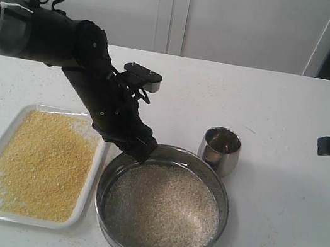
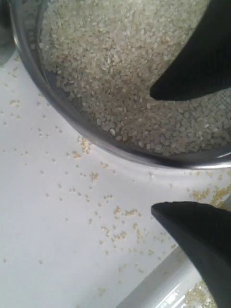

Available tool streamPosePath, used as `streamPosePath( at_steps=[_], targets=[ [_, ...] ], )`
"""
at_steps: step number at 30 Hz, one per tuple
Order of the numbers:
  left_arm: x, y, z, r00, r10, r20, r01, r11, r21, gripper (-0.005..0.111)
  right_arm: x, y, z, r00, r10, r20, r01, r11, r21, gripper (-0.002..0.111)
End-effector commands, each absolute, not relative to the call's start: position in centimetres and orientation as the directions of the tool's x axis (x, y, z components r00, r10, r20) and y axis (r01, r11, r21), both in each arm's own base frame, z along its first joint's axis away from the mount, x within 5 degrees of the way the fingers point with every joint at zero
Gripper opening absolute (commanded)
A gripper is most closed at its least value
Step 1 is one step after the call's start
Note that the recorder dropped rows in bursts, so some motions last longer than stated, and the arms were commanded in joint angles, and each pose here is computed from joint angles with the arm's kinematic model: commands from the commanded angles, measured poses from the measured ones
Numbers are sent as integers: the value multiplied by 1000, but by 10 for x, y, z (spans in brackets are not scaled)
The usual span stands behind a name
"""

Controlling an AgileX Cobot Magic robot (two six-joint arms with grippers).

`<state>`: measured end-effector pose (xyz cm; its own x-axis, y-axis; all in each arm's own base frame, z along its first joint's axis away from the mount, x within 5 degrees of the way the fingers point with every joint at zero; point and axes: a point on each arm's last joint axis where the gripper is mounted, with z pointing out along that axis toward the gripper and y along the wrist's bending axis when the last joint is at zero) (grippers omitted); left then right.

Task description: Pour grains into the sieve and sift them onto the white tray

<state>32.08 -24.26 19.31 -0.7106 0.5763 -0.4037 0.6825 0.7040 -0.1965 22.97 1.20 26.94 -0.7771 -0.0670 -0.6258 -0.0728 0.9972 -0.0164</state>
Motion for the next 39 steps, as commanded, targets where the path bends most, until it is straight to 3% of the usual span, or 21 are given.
streamPosePath(
  at_steps=[1, 6, 9, 17, 27, 39],
  targets=[
    [315, -242, 208, -718, 562, -409, 676, 703, -220, 64, 230, 11, 273, -766, -66, -640, -70, 997, -19, 0],
    [307, -236, 229, -700, 580, -416, 695, 688, -210, 64, 230, 11, 273, -766, -66, -640, -70, 997, -19, 0],
    [302, -232, 239, -687, 597, -414, 708, 677, -199, 57, 230, 11, 273, -766, -66, -640, -70, 997, -19, 0],
    [283, -205, 262, -615, 743, -265, 779, 625, -57, 0, 230, 11, 273, -766, -66, -640, -70, 997, -19, 0],
    [262, -175, 294, -658, 737, -155, 742, 670, 38, 0, 230, 11, 273, -766, -66, -640, -70, 997, -19, 0],
    [227, -163, 328, -700, 617, -359, 675, 736, -52, 0, 230, 11, 273, -766, -66, -640, -70, 997, -19, 0]
  ],
)
